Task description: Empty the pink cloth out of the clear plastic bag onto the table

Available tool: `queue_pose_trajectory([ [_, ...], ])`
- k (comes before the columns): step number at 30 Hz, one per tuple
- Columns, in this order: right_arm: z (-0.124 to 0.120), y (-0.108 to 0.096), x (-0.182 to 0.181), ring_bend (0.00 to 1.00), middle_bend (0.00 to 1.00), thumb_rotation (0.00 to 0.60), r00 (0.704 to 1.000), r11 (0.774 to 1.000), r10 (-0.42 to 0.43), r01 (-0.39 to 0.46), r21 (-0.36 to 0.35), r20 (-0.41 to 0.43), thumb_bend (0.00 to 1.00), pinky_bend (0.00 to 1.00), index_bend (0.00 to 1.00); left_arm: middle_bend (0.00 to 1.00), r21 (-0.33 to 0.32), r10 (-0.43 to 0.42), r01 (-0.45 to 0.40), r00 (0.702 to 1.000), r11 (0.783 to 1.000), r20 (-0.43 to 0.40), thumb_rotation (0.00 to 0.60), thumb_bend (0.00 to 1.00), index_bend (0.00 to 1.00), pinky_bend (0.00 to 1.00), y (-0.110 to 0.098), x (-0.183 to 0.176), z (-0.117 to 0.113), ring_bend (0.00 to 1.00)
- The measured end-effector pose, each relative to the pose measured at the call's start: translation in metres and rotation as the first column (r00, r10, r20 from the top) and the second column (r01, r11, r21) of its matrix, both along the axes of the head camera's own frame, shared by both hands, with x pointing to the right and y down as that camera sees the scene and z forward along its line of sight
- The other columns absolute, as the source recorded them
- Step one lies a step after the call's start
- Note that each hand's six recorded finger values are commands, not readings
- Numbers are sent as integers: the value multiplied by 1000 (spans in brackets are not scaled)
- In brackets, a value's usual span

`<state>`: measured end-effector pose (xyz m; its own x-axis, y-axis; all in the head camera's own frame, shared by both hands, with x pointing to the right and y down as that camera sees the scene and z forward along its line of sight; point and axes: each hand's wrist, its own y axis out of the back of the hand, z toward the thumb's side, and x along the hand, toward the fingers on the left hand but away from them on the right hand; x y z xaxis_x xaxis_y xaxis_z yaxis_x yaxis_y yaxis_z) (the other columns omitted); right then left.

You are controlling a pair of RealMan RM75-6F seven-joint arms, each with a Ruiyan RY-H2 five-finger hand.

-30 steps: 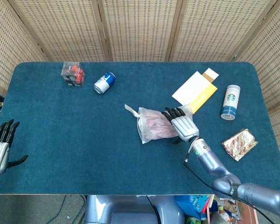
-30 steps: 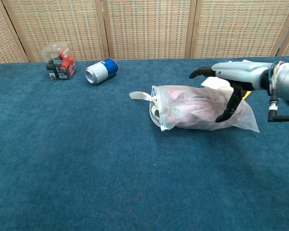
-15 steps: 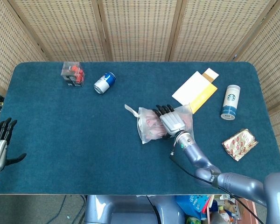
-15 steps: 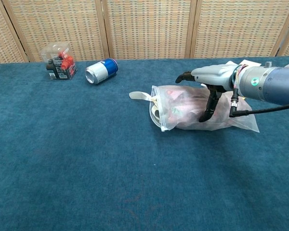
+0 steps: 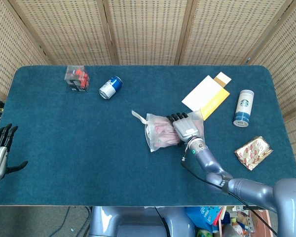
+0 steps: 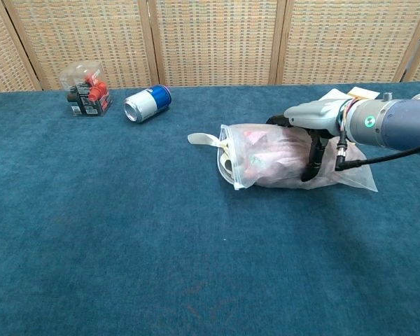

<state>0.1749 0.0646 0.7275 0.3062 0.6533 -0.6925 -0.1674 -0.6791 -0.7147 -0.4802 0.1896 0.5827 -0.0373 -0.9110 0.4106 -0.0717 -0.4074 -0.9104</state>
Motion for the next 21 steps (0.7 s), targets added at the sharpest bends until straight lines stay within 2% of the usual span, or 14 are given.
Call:
queue_pose_trajectory([
  [2, 0, -1, -1, 549, 668, 600, 1000, 999, -29, 29, 28, -1, 491, 591, 590, 0, -3, 2, -2, 1000, 1000, 1, 600, 144, 0, 0, 0, 0, 1, 0],
  [4, 1, -1, -1, 582, 704, 600, 998, 996, -57, 58, 64, -3, 583, 656, 634, 0, -6, 7, -7, 1000, 1000, 2, 600, 145, 0, 0, 0, 2, 2, 0],
  [7, -4, 3, -4, 594, 714, 600, 996, 991, -88, 84, 107, 34, 601, 679, 642, 0, -7, 10, -10, 1000, 1000, 2, 600, 145, 0, 0, 0, 3, 3, 0],
  [11, -15, 10, -9, 594, 714, 600, 986, 988, -99, 81, 134, 137, 601, 679, 642, 0, -3, 22, -22, 1000, 1000, -5, 600, 146, 0, 0, -1, 7, 3, 0],
  [18, -50, 20, -19, 594, 714, 600, 935, 983, -129, 77, 165, 330, 601, 679, 642, 0, 23, 76, -75, 997, 997, -34, 600, 146, 0, 0, -16, 23, 3, 0],
  [21, -61, 18, -31, 594, 714, 600, 922, 980, -144, 84, 179, 360, 601, 679, 642, 0, 19, 136, -136, 989, 991, -57, 600, 146, 0, 0, -30, 41, 7, 0],
])
